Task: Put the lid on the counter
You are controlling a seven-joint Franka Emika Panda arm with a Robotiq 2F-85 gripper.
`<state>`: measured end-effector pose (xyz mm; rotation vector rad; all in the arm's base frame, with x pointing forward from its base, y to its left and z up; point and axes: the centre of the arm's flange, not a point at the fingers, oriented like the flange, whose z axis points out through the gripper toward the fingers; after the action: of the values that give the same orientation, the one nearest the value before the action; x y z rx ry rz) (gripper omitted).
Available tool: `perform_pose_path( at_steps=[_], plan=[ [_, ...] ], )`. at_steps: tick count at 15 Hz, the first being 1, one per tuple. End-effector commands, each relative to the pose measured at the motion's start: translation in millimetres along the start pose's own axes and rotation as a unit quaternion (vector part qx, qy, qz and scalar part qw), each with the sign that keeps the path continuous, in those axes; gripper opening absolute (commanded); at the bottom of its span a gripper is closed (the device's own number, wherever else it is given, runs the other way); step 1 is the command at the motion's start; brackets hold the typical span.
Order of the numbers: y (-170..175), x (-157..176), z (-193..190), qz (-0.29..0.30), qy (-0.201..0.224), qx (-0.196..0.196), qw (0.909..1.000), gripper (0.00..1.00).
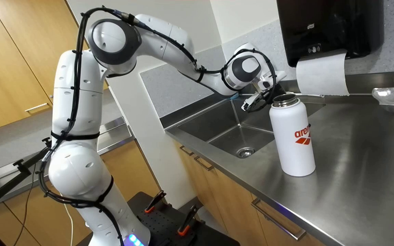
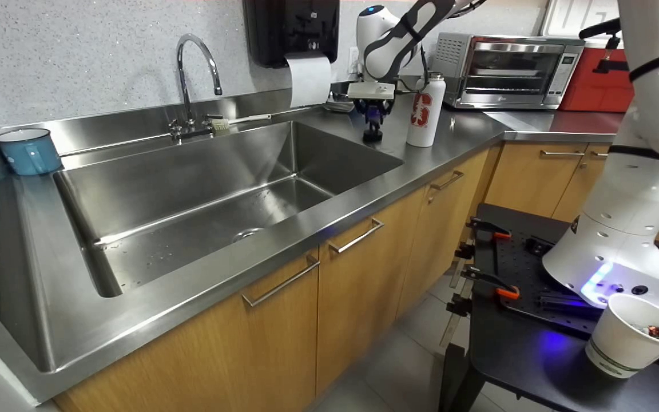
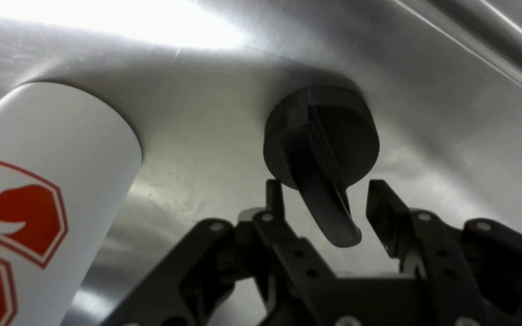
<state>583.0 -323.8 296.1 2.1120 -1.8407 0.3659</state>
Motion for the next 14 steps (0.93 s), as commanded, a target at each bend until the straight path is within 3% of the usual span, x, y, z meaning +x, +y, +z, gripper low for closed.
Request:
perform_pose_path(
  at_steps=[1,3,4,8,14],
  plan=[
    [11,-1,-30,0.002,0.01,0.029,0.9995,0.84],
    [19,4,-60,-0.011,0.011,0.05,0.9986,0.98],
    [26,7,-79,-0.023,0.007,0.062,0.9978,1.0],
    [58,17,-158,-0.055,0.002,0.088,0.9946,1.0],
    [113,9,-264,-0.106,-0.006,0.092,0.99,1.0]
  ],
)
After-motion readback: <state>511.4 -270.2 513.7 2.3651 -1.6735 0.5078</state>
